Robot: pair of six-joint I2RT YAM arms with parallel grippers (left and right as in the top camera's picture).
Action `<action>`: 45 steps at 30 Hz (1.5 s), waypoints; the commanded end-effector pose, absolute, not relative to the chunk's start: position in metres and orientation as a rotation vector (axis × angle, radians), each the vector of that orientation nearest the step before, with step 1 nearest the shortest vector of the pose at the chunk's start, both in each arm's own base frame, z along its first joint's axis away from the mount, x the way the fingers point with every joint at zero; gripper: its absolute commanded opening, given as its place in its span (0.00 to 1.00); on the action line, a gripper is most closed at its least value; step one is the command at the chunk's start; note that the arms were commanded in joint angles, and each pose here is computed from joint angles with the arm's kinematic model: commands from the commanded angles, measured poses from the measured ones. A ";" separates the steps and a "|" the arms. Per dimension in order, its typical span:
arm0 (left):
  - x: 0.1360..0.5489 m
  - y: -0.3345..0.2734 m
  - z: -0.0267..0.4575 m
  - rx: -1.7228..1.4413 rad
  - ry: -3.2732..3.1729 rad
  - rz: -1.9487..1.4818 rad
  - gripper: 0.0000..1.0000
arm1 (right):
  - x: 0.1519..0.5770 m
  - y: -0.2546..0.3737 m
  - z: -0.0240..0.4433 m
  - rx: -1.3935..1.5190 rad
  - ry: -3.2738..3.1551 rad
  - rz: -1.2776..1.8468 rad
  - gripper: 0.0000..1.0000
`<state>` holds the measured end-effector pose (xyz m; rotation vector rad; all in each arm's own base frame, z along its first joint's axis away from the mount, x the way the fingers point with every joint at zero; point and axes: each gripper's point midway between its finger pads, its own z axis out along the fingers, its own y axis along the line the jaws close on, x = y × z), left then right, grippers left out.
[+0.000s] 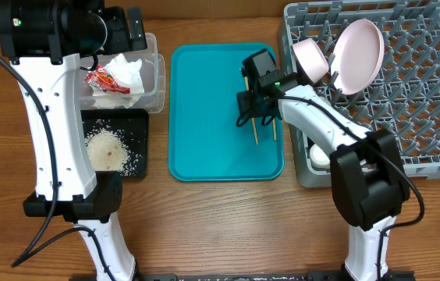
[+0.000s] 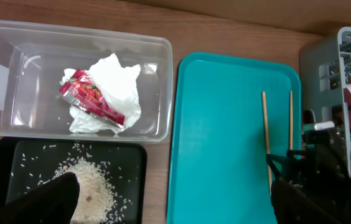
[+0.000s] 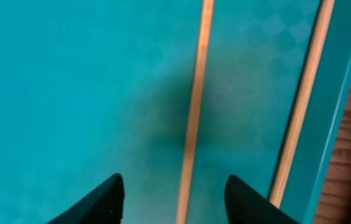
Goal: Sort waste into correct bins and load items into the dishwasher
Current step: 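Reach the right gripper to a chopstick on the teal tray and grasp it, then carry the chopstick with the right gripper and drop it in the rack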
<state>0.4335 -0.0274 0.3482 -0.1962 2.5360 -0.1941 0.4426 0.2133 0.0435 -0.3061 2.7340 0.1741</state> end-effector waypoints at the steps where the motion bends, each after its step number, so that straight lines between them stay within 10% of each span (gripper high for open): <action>1: 0.428 -0.027 0.360 -0.204 2.503 -0.194 1.00 | 0.446 0.206 0.034 -0.305 2.740 0.105 0.50; 31: 0.428 -0.027 0.360 -0.204 2.503 -0.194 1.00 | 0.397 0.211 -0.002 -0.404 2.942 0.028 0.04; 45: 0.428 -0.027 0.360 -0.204 2.503 -0.194 1.00 | 0.403 0.191 0.246 -0.281 2.634 0.224 0.04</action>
